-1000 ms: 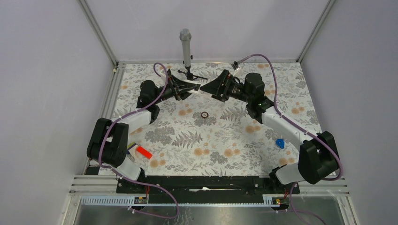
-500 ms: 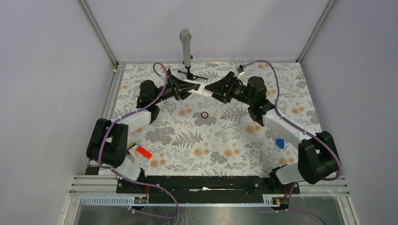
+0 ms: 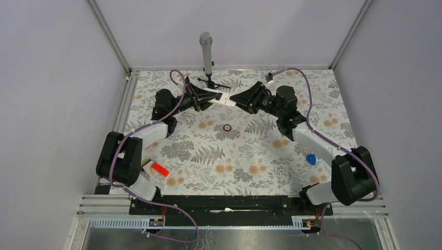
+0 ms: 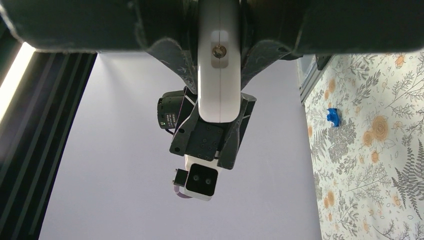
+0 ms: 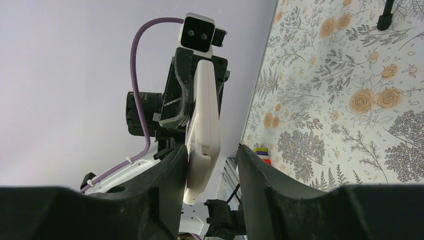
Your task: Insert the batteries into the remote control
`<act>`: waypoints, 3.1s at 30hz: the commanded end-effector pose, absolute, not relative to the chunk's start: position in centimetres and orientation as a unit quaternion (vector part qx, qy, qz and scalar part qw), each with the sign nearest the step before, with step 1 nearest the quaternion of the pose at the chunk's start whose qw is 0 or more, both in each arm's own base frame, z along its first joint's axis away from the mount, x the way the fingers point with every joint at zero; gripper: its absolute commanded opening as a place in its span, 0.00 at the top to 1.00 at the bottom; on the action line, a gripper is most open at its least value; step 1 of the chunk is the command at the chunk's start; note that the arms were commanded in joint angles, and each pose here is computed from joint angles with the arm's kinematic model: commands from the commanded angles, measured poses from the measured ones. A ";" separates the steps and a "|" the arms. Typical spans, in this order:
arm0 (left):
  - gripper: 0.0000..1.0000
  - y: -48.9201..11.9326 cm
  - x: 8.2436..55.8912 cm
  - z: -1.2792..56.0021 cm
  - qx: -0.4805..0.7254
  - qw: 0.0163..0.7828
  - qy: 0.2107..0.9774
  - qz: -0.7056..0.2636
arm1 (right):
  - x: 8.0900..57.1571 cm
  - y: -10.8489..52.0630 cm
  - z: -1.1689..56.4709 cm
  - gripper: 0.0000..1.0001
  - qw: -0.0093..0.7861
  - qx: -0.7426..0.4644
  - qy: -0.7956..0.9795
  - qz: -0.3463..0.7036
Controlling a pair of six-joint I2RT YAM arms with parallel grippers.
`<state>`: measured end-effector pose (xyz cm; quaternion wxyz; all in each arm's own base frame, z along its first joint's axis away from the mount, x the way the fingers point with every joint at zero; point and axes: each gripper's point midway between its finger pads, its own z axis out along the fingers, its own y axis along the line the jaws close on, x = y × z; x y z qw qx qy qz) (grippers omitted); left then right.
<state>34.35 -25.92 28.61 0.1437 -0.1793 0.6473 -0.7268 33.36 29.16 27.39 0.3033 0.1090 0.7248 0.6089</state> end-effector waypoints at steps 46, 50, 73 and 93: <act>1.00 -28.3 31.1 36.2 -0.084 0.192 0.607 -0.767 | 36.4 33.4 23.9 0.68 0.386 0.035 0.757 0.525; 1.00 -27.6 32.0 34.9 -0.094 0.210 0.626 -0.745 | 36.1 32.5 25.8 0.46 0.397 0.014 0.751 0.528; 1.00 -25.3 29.3 32.9 0.190 0.290 0.726 -0.594 | 28.6 28.1 32.6 0.10 0.355 -0.291 0.669 0.585; 1.00 -25.5 26.9 34.5 0.237 0.272 0.696 -0.620 | 25.7 32.9 30.4 0.56 0.259 -0.360 0.641 0.627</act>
